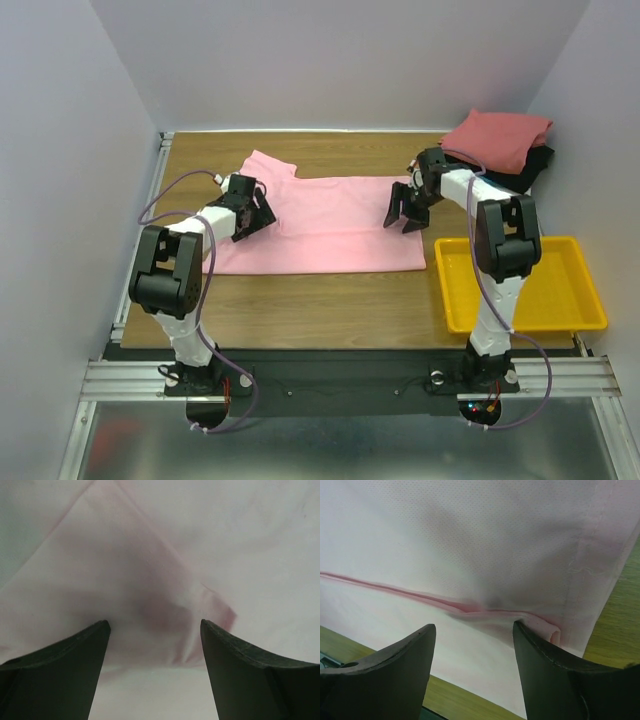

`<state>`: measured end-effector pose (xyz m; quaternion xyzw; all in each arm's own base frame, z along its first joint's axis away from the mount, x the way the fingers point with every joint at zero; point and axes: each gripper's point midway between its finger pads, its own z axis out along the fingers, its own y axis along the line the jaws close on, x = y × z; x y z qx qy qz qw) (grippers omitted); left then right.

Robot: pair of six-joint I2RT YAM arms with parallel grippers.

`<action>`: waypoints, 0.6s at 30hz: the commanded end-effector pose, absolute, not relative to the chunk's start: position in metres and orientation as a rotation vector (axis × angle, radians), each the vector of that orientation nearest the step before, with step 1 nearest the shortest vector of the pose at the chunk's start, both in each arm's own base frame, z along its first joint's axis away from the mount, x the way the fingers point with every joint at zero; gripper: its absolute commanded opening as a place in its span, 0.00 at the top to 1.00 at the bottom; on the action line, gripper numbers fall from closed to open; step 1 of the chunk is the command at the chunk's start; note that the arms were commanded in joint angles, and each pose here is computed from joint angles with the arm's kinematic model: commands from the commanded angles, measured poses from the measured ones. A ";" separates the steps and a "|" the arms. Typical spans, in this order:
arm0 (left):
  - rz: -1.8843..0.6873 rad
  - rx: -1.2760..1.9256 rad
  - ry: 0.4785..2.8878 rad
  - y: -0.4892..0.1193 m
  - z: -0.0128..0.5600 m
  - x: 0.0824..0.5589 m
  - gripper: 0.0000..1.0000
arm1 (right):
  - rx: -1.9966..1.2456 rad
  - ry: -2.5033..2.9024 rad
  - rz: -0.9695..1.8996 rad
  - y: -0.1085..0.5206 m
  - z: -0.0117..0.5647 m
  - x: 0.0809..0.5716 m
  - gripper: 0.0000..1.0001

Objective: Fold and stack the t-shirts
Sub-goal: Fold the tshirt

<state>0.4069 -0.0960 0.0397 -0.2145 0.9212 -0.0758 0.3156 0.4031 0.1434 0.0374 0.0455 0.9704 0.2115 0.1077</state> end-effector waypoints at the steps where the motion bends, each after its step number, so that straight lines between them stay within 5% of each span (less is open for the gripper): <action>1: -0.194 -0.560 2.399 -0.092 0.045 0.394 0.14 | 0.093 2.925 0.552 0.138 0.019 0.376 0.30; 18: -0.133 -0.675 2.403 -0.061 0.037 0.296 0.14 | 0.101 3.054 0.597 0.138 0.018 0.290 0.30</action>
